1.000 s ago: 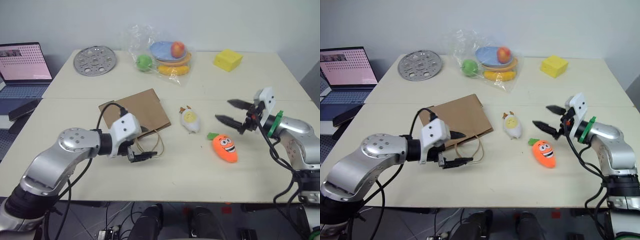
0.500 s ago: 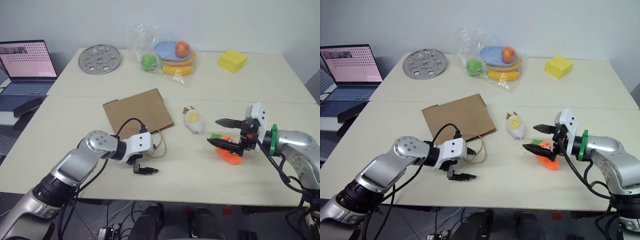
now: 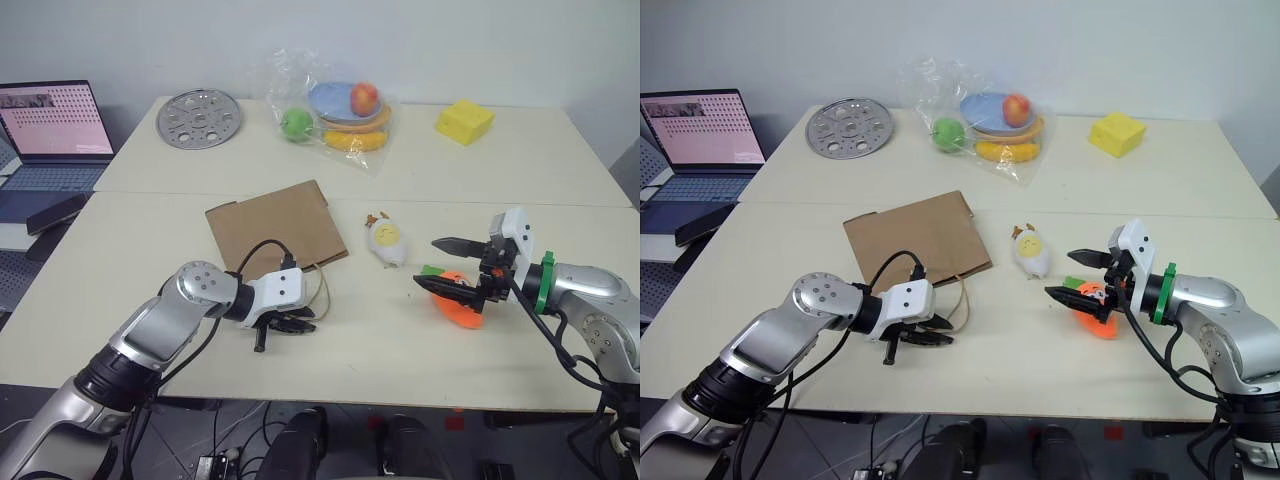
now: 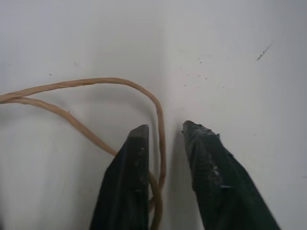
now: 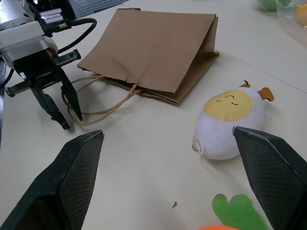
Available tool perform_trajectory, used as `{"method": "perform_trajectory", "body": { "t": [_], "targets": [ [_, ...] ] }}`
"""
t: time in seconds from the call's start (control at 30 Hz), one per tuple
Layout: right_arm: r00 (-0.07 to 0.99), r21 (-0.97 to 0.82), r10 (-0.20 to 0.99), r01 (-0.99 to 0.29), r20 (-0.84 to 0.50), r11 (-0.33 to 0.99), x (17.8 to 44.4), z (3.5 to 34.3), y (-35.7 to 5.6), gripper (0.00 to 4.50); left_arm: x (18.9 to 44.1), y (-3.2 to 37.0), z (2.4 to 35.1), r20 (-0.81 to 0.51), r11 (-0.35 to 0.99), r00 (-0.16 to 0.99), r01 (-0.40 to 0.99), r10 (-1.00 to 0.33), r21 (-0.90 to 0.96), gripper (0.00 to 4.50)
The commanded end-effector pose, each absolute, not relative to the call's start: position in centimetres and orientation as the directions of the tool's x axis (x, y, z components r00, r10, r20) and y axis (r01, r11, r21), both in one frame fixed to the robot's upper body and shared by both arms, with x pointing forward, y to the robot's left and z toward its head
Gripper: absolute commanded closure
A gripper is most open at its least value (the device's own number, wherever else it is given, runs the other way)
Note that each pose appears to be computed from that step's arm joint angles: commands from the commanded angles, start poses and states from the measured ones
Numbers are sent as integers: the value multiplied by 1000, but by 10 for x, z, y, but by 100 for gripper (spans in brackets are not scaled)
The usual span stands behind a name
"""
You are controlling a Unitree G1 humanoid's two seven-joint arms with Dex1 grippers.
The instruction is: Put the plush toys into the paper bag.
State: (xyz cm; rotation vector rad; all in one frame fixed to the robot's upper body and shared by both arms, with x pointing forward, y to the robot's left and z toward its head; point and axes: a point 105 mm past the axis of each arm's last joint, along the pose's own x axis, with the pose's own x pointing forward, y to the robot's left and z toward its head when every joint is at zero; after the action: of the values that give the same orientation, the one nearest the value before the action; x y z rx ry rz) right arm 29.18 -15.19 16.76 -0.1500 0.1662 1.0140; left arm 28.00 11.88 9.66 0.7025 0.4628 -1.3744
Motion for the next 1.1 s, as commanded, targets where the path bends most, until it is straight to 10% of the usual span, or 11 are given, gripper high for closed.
{"method": "perform_trajectory", "body": {
  "t": [0.03, 0.7, 1.1],
  "targets": [
    [519, -97, 837, -855, -173, 510, 290, 180, -149, 0, 286, 117, 110, -647, 43, 189, 971, -739, 235, 447],
    [395, -115, 905, -918, -159, 380, 294, 171, -95, 0, 303, 160, 244, -309, 287, 307, 952, -900, 108, 447],
    [321, -131, 947, -939, 0, 318, 306, 177, 10, 389, 311, 150, 258, -241, 285, 312, 948, -919, 139, 450]
  ]
}}
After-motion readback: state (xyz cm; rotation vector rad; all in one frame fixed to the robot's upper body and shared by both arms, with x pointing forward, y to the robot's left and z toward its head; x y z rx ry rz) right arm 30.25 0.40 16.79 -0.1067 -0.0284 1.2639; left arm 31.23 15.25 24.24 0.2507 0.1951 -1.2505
